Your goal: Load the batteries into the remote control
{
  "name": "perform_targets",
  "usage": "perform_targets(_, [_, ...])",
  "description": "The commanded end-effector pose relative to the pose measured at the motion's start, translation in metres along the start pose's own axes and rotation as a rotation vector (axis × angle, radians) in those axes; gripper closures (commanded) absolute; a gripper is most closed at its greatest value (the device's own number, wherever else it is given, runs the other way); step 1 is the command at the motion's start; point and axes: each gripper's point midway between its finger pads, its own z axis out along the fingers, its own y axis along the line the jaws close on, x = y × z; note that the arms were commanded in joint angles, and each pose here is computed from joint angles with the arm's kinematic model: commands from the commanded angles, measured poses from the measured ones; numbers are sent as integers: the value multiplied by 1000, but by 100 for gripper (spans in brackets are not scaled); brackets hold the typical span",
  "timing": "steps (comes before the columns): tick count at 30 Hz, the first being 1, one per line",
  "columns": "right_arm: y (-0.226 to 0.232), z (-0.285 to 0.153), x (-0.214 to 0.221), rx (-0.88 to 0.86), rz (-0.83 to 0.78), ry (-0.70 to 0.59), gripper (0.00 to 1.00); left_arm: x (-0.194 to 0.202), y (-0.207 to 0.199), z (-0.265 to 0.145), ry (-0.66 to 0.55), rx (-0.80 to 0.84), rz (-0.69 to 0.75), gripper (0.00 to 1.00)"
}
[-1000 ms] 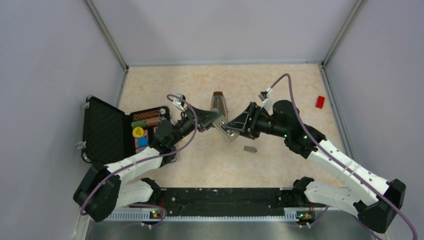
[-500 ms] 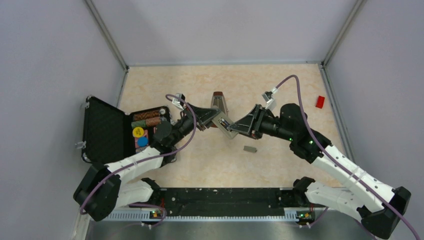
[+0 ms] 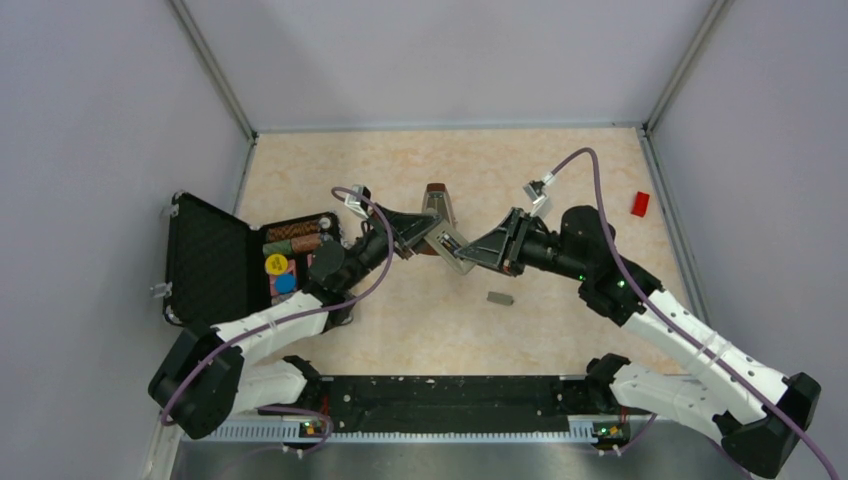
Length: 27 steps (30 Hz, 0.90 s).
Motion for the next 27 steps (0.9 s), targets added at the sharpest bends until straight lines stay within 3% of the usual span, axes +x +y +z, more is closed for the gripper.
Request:
perform_targets(1, [5,5,-1,-36,-29,14,74,6,-28,10,17,90,45,100])
perform_targets(27, [-38,20,11,117,-29,85,69,32,-33,16,72,123,36,100])
